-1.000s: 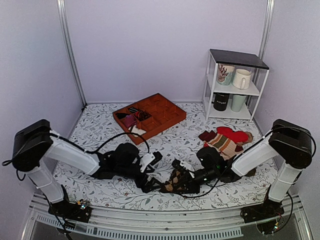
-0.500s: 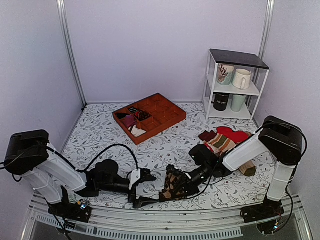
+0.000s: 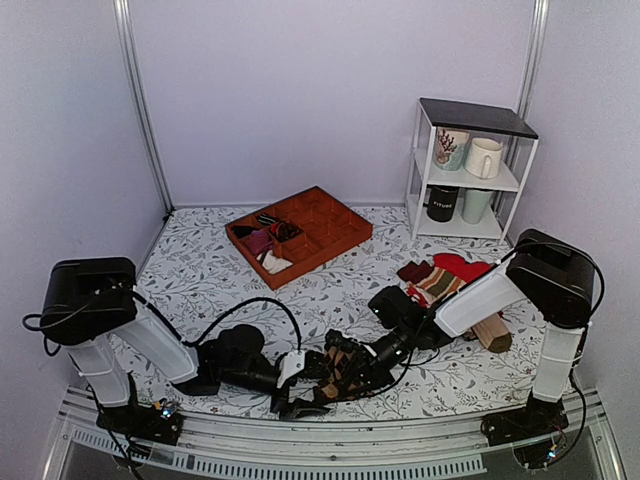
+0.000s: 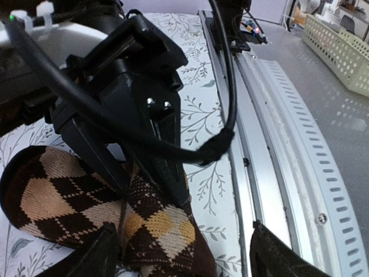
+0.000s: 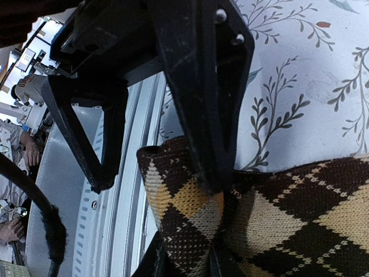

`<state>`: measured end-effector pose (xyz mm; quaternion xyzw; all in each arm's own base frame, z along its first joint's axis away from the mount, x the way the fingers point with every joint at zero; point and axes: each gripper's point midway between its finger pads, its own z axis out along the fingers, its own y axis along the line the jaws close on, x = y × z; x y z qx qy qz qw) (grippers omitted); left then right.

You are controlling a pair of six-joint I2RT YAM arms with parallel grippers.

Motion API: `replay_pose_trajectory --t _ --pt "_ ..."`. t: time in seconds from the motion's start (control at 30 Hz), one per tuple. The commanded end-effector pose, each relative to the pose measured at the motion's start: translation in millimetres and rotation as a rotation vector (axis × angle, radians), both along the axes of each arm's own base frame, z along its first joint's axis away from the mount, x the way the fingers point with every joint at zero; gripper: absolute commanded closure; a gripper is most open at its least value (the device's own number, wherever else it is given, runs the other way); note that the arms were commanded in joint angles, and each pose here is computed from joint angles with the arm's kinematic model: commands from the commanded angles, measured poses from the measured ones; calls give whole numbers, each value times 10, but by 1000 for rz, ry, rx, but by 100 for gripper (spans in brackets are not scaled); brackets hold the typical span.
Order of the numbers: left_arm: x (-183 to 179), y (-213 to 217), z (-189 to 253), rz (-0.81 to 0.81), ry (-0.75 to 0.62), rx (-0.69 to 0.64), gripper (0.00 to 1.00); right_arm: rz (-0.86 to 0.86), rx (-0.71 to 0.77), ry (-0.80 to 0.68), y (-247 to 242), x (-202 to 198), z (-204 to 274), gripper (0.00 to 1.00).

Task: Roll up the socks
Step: Roll a pair of socks at the center of the board.

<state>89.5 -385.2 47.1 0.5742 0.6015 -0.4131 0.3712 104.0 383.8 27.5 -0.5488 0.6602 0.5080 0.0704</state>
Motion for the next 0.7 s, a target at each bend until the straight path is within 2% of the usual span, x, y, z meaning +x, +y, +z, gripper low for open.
replay_pose_trajectory --t 0.0,0.13,0.33,0.53,0.6,0.67 --pt "28 -54 -66 26 0 18 23 -15 -129 54 -180 -94 -325 86" --pt "65 -63 -135 47 -1 38 30 -17 -133 62 -184 -102 -327 86" --pt "42 -55 -217 42 24 53 51 -17 -138 68 -185 -105 -346 86" --pt "26 -120 -174 22 35 39 79 -24 -155 79 -193 -105 -391 86" --pt "15 -157 -168 9 52 44 100 -27 -157 80 -191 -101 -392 86" --pt "-25 -189 -177 -19 76 53 100 -35 -163 77 -191 -87 -398 86"
